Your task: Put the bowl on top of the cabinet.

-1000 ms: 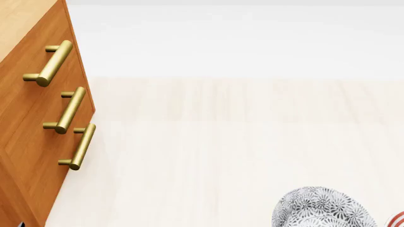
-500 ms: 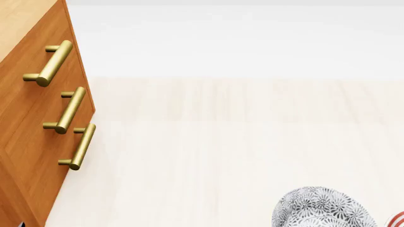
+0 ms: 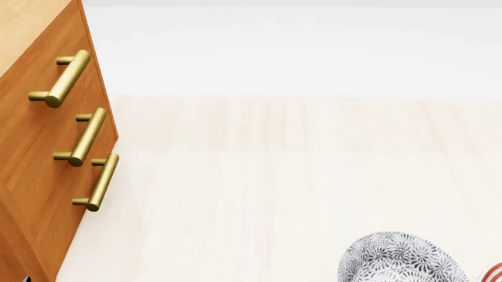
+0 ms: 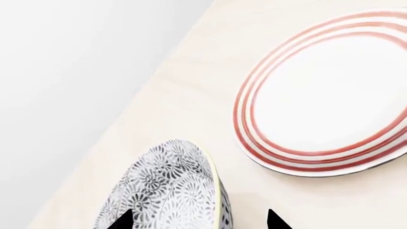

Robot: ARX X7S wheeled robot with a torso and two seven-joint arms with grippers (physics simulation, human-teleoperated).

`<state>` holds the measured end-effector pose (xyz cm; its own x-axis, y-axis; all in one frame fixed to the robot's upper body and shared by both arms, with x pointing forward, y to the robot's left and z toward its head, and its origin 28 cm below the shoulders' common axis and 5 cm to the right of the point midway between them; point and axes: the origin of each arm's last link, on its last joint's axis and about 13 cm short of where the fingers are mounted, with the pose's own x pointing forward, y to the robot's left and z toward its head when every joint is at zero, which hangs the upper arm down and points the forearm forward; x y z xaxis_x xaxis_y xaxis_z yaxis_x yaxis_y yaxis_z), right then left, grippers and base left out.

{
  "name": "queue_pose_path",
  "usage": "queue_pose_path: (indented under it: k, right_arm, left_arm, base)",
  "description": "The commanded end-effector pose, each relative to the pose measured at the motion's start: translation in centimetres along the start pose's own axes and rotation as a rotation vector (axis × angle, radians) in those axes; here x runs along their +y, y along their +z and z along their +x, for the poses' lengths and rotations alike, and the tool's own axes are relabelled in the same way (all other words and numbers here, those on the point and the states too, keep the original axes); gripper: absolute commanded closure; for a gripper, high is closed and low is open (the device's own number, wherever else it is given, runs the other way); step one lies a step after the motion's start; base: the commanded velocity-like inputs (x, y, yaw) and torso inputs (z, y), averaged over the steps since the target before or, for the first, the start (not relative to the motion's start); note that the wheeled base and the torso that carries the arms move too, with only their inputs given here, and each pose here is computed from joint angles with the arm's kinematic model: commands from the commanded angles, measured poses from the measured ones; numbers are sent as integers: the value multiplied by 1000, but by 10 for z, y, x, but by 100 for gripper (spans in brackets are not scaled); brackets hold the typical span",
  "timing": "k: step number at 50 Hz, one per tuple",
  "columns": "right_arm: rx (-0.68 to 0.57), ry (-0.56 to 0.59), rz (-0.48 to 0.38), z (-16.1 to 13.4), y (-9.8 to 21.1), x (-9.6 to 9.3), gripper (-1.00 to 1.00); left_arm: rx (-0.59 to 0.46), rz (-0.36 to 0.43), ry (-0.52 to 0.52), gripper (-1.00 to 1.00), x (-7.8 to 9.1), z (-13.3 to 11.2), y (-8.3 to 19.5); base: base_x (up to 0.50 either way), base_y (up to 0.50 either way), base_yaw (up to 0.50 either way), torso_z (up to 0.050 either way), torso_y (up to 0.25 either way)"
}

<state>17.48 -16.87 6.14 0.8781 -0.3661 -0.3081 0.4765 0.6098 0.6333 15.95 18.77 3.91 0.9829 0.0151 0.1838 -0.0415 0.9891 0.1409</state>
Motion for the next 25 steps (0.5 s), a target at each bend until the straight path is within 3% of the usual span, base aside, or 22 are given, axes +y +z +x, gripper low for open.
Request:
queue_pose_path:
  k: [1, 25]
  right_arm:
    - [21, -41, -3, 12, -3, 0, -100]
    - [97, -49, -41, 23, -8, 4, -100]
  left_arm:
    - [0, -1, 1, -100, 0, 0, 0]
    - [2, -1, 0, -100, 0, 1, 0]
  base:
    - [0, 0, 0, 0, 0]
    - [0, 0, 0, 0, 0]
